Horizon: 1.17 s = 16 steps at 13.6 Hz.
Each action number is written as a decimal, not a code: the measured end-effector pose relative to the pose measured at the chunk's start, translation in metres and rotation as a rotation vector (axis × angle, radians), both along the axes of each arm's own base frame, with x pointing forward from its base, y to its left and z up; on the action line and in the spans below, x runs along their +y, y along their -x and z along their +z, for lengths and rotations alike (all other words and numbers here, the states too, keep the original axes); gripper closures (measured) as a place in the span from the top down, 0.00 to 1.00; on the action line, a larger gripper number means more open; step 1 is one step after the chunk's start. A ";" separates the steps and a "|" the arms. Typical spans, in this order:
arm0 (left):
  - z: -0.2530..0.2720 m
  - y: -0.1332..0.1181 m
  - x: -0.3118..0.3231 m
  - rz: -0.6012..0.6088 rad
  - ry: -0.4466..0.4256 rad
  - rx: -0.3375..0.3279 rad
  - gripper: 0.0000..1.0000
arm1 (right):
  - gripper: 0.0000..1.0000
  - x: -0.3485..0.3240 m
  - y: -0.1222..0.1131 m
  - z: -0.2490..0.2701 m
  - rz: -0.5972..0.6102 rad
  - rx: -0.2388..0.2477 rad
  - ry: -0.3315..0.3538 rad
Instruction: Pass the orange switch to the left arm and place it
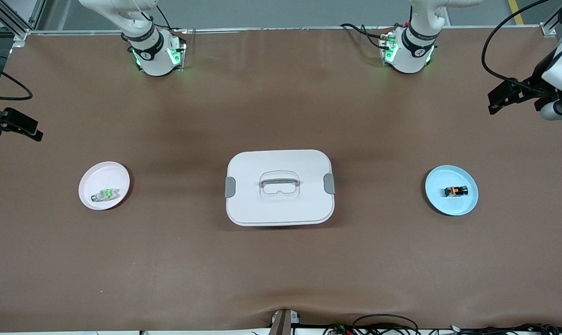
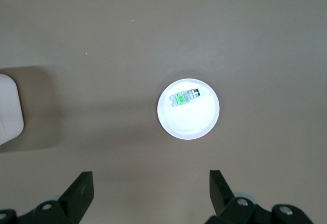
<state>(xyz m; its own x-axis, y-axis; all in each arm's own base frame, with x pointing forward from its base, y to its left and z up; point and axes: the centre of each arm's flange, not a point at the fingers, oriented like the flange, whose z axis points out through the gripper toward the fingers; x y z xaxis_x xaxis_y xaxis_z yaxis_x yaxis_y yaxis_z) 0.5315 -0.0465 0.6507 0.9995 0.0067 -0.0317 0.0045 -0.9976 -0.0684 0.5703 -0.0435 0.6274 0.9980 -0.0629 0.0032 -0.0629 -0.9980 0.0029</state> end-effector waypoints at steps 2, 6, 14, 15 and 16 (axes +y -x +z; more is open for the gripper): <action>-0.002 0.000 0.000 -0.007 0.001 0.004 1.00 | 1.00 0.000 0.000 0.000 0.000 0.000 0.000; -0.004 0.001 -0.002 -0.010 0.003 0.004 1.00 | 1.00 0.000 0.000 0.000 0.000 0.000 0.000; -0.004 0.023 -0.003 -0.015 0.018 0.015 1.00 | 1.00 0.000 0.000 0.000 0.000 0.000 0.000; -0.004 0.028 -0.002 -0.016 0.018 0.013 1.00 | 1.00 0.000 0.000 0.000 0.000 0.000 0.000; -0.003 0.032 -0.002 -0.016 0.018 0.008 1.00 | 1.00 0.000 0.000 0.000 0.000 0.000 0.000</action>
